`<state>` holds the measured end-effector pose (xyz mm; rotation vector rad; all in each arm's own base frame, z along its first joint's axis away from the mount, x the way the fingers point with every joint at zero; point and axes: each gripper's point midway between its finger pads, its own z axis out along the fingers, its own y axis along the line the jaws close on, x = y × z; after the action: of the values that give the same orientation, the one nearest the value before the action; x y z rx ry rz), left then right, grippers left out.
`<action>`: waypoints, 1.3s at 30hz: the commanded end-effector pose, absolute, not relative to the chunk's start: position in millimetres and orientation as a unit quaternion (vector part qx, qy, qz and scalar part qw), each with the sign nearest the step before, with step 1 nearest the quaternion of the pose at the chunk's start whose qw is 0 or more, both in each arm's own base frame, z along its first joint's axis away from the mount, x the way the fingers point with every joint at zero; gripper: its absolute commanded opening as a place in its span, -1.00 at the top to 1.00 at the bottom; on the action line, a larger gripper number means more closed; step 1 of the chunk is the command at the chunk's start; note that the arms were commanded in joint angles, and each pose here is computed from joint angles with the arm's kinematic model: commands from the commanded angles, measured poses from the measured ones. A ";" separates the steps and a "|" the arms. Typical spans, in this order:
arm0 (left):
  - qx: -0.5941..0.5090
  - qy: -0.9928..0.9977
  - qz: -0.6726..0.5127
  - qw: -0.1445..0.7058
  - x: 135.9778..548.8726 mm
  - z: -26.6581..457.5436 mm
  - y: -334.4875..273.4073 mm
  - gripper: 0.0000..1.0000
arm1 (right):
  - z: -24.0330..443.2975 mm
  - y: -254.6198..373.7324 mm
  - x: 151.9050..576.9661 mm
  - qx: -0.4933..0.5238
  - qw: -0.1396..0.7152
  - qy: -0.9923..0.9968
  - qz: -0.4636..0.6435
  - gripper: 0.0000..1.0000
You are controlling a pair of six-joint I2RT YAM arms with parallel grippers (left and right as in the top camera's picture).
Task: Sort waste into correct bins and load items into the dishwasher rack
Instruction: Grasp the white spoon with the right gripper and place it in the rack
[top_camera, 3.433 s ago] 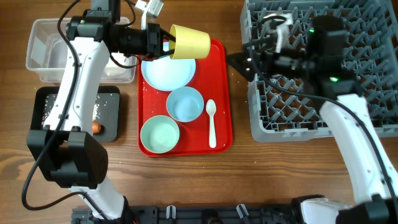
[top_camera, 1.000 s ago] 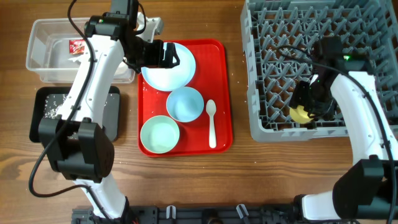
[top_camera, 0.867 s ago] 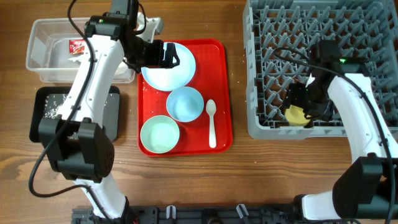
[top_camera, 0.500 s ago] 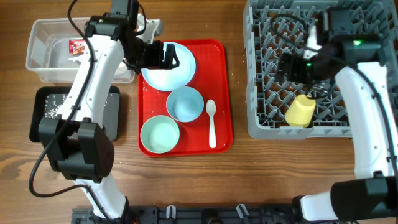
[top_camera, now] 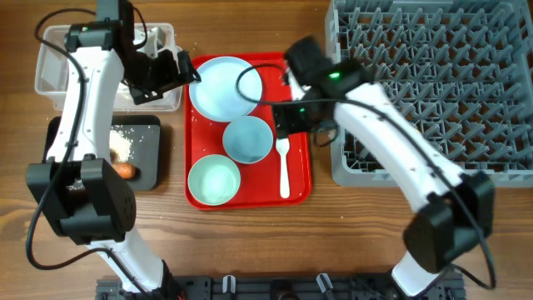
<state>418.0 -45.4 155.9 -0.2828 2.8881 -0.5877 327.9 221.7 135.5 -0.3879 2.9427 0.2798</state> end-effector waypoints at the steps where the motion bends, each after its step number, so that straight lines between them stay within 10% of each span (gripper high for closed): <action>1: -0.106 0.975 -0.163 0.108 418.2 164.0 -32.6 -0.99 | 105.8 236.7 315.7 -0.138 0.061 0.987 0.054 -0.48; 16: -0.107 0.976 -0.148 0.116 421.2 163.2 -27.2 -1.00 | 3.6 229.3 281.5 -0.078 0.077 0.994 -0.014 0.02; 25: -0.108 0.976 -0.148 0.116 421.1 163.2 -27.2 -0.99 | -25.4 211.4 277.3 -0.055 0.096 0.994 -0.026 0.86; 29: -0.109 0.976 -0.148 0.116 421.1 163.2 -27.2 -1.00 | -25.5 207.7 278.7 -0.047 0.093 0.994 -0.026 0.91; 39: -0.109 0.976 -0.148 0.114 420.6 163.1 -27.2 -1.00 | 124.0 194.0 326.6 -0.025 0.222 0.974 0.048 0.91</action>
<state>420.4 -28.8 150.7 -0.3142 2.8949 -0.4412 295.7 194.9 37.9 -0.0843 2.9047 -0.0043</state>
